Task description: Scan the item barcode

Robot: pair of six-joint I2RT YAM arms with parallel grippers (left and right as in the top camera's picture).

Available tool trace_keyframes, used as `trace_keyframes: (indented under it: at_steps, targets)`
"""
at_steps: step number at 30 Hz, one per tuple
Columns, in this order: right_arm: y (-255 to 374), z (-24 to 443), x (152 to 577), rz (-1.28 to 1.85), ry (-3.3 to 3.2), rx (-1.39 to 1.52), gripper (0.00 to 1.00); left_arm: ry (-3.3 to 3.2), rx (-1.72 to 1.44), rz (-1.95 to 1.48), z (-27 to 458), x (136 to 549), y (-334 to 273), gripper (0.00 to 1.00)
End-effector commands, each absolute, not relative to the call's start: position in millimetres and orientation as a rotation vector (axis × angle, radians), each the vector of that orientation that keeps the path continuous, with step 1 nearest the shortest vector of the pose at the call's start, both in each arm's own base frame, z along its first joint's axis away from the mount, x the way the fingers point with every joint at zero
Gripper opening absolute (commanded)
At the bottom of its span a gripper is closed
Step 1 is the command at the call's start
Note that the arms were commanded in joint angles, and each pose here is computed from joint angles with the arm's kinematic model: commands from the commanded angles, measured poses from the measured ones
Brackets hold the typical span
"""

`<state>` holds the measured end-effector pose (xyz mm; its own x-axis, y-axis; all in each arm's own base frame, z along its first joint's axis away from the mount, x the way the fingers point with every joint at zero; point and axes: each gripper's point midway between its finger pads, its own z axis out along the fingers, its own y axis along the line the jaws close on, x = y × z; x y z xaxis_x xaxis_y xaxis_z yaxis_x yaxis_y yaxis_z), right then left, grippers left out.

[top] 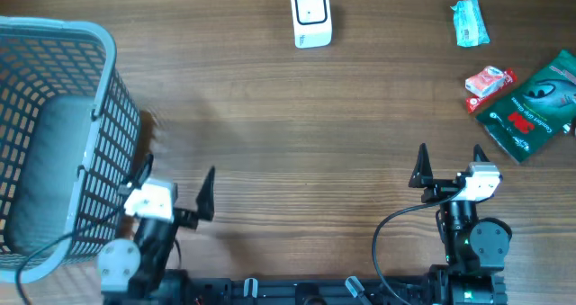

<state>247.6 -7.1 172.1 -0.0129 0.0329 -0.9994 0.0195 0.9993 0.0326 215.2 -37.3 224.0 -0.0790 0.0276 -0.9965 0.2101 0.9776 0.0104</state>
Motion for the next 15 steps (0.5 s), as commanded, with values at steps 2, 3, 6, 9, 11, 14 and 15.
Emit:
trace_keyframes:
  at_steps: [2,3,6,9,11,14,15]
  targets:
    - [-9.7,172.8,247.5,0.005,1.579,0.060,1.00,1.583,0.132,-0.138,195.5,237.3,-30.4,1.00]
    - [-9.7,172.8,247.5,0.005,1.579,0.060,1.00,1.589,0.116,-0.123,190.8,239.0,-26.9,1.00]
    - [-9.7,172.6,247.6,0.006,1.580,0.060,1.00,1.628,-0.071,-0.114,173.9,243.1,-6.3,1.00]
    - [-9.7,172.6,247.6,0.005,1.581,0.060,1.00,1.648,-0.176,-0.105,157.1,245.2,5.3,1.00]
    - [-9.7,172.6,247.6,0.005,1.581,0.060,1.00,1.647,-0.142,-0.077,157.5,245.3,5.0,1.00]
    - [-9.7,172.6,247.6,0.005,1.581,0.060,1.00,1.652,-0.090,-0.040,157.2,245.3,3.8,1.00]
    - [-9.7,172.6,247.6,0.005,1.581,0.060,1.00,1.652,-0.085,-0.036,157.2,245.3,3.7,1.00]
